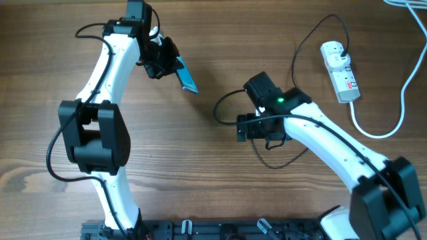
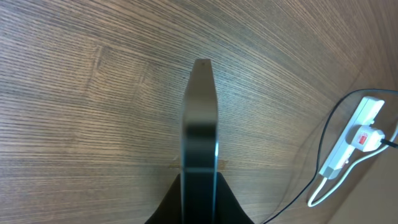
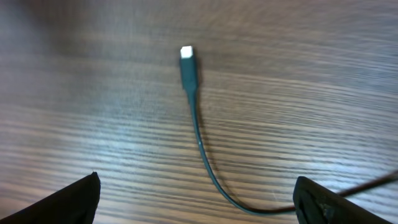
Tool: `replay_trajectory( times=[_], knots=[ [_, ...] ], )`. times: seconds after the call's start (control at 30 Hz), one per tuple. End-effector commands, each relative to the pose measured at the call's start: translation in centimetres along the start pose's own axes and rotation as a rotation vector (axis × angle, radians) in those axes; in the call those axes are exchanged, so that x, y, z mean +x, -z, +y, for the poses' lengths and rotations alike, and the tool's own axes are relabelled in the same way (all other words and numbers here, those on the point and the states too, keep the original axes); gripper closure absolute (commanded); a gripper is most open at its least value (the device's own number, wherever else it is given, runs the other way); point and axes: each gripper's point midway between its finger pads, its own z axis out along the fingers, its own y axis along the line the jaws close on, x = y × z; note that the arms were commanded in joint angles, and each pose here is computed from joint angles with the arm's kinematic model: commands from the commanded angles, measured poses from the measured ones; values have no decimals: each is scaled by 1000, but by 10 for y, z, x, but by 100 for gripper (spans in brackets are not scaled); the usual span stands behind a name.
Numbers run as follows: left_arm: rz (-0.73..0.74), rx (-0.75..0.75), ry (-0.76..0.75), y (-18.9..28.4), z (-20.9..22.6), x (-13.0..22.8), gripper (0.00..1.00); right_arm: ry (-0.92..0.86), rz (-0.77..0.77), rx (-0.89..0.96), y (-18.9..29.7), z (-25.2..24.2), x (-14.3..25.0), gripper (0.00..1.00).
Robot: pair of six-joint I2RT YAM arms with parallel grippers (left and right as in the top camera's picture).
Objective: Plug charger to phone and switch on socket
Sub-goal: 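Lower the right gripper and grasp the black USB-C cable plug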
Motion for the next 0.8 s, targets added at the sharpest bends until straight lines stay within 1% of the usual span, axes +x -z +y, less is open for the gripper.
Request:
replay_trajectory(
  times=[0.0,0.07,0.13,0.17,0.23,0.33,0.37,0.47,0.57,0.67,0.77],
  knots=[
    [-31,17,-56,14,-10,1,96,139,99,-35,-25,8,10,1],
    [-30,16,-56,14,-10,1,96,163,98,-25,-37,7,5,1],
    [-24,13,-57,13,-10,4,96,195,77,-14,-46,7,-3,10],
    [-21,12,-57,13,-10,5,96,197,65,-6,-48,6,-6,11],
    [-10,8,-56,12,-10,8,96,195,35,17,-51,4,-14,12],
    [9,26,-54,12,-13,12,96,192,29,28,-51,2,-15,11],
    [12,31,-54,12,-14,12,96,190,32,29,-51,2,-15,4],
    [7,36,-58,12,-15,11,96,138,32,30,-51,2,-14,6],
    [5,38,-59,12,-16,11,96,144,24,43,-51,0,-16,16],
    [6,38,-57,12,-16,11,96,144,5,87,-51,-7,-20,36],
    [6,38,-57,12,-16,11,96,144,4,93,-51,-9,-20,44]
  ],
)
